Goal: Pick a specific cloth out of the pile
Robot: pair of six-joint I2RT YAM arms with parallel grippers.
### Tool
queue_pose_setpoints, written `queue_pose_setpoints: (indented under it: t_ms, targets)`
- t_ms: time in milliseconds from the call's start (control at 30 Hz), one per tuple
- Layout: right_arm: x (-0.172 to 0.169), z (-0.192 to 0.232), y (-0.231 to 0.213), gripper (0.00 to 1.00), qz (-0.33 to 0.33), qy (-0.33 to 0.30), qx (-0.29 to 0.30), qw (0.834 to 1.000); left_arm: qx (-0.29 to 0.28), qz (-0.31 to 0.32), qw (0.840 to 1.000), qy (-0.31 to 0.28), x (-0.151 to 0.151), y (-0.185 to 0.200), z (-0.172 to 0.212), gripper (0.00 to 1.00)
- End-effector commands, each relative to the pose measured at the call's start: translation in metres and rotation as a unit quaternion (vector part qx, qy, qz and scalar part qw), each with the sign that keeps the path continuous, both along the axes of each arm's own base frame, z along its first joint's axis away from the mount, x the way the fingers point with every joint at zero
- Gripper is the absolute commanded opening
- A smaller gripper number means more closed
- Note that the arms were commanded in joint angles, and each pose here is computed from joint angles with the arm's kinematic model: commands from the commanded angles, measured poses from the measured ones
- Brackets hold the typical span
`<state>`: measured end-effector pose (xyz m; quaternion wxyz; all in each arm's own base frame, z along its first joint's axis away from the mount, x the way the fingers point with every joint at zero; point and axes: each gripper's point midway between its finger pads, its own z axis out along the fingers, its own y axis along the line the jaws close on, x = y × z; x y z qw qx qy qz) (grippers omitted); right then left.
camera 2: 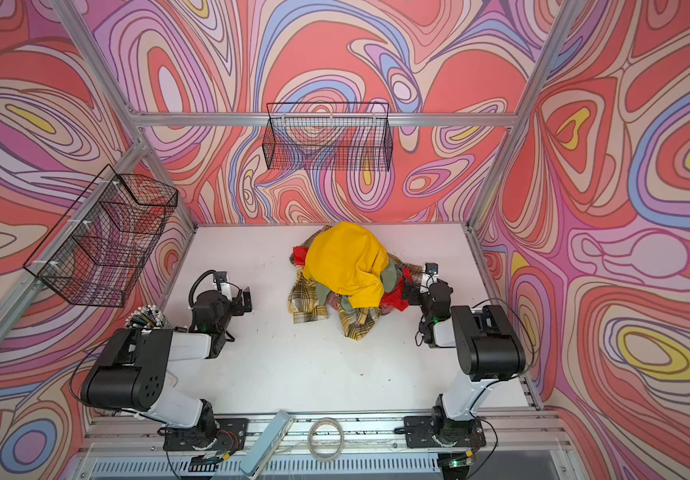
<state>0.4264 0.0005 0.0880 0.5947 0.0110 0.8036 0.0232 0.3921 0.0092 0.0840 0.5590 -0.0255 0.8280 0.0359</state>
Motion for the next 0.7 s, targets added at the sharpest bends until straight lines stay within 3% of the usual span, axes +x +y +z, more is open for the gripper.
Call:
queue_pose_setpoints:
  t_ms: [0, 667]
  targets:
    - [0.0027, 0.0002, -0.0027, 0.99, -0.007, 0.003, 0.002, 1.0, 0.005, 0.005, 1.0, -0.012, 0.0005, 0.0014, 0.005, 1.0]
    - [0.0025, -0.0001, -0.0029, 0.98, -0.008, 0.003, 0.002, 1.0, 0.006, 0.001, 1.0, -0.008, 0.0011, -0.0002, 0.0041, 1.0]
